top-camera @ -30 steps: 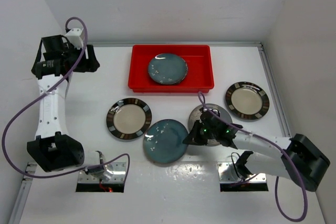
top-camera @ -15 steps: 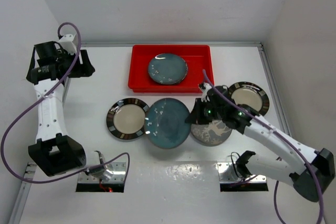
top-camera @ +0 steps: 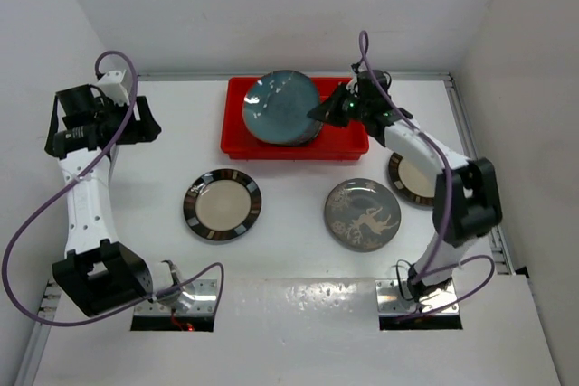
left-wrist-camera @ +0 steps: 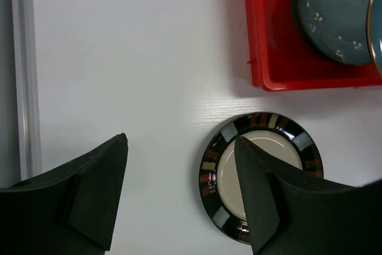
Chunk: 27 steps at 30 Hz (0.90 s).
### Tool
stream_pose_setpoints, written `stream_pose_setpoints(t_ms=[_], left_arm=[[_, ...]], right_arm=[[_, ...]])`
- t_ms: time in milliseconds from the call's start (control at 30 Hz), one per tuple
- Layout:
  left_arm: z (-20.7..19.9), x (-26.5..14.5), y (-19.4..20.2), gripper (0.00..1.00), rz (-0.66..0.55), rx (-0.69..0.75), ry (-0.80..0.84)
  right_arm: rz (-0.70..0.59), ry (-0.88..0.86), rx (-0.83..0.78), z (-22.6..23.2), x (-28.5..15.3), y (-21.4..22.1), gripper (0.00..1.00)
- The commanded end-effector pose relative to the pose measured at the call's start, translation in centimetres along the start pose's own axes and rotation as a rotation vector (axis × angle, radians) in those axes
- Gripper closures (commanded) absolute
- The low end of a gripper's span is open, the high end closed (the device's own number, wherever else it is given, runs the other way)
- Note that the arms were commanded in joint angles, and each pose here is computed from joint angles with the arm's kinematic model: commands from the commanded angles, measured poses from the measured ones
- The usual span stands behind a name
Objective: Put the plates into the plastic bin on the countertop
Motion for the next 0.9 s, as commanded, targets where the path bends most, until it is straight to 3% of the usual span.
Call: stream_pose_setpoints(t_ms=[0, 267, 733, 833, 867], left_arm=[[0.3, -0.2, -0.3, 0.26, -0.035, 0.03, -0.007], [1.3, 1.2, 1.1, 0.26, 0.014, 0.015, -0.026], [1.9, 2.2, 1.6, 0.26, 0.049, 0.008, -0.027], [1.9, 2.2, 1.6, 0.26, 0.049, 0.008, -0.027], [1.9, 2.2, 1.6, 0.26, 0.049, 0.008, -0.027]], right_arm=[[-0.197, -0.223, -0.022, 4.3, 1.4, -6.9, 1.0], [-0.186, -0.203, 0.074, 0.8, 7.1, -8.9, 1.0], [-0.073, -0.066, 0.184, -6.6, 9.6, -3.4, 1.0], [-0.012, 0.009, 0.214, -8.7, 10.1, -2.3, 0.88], [0.015, 0.042, 0.215, -9.3, 10.2, -2.0, 0.76]])
Point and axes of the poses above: each gripper's point midway between its finger pads, its own x axis out along the fingers, its own z axis along the line the jaws close on, y = z × x, the point moved 4 cm from there along -x, back along the fingers, and after that the axes turned 11 degrees about -x, right-handed, at the moved point
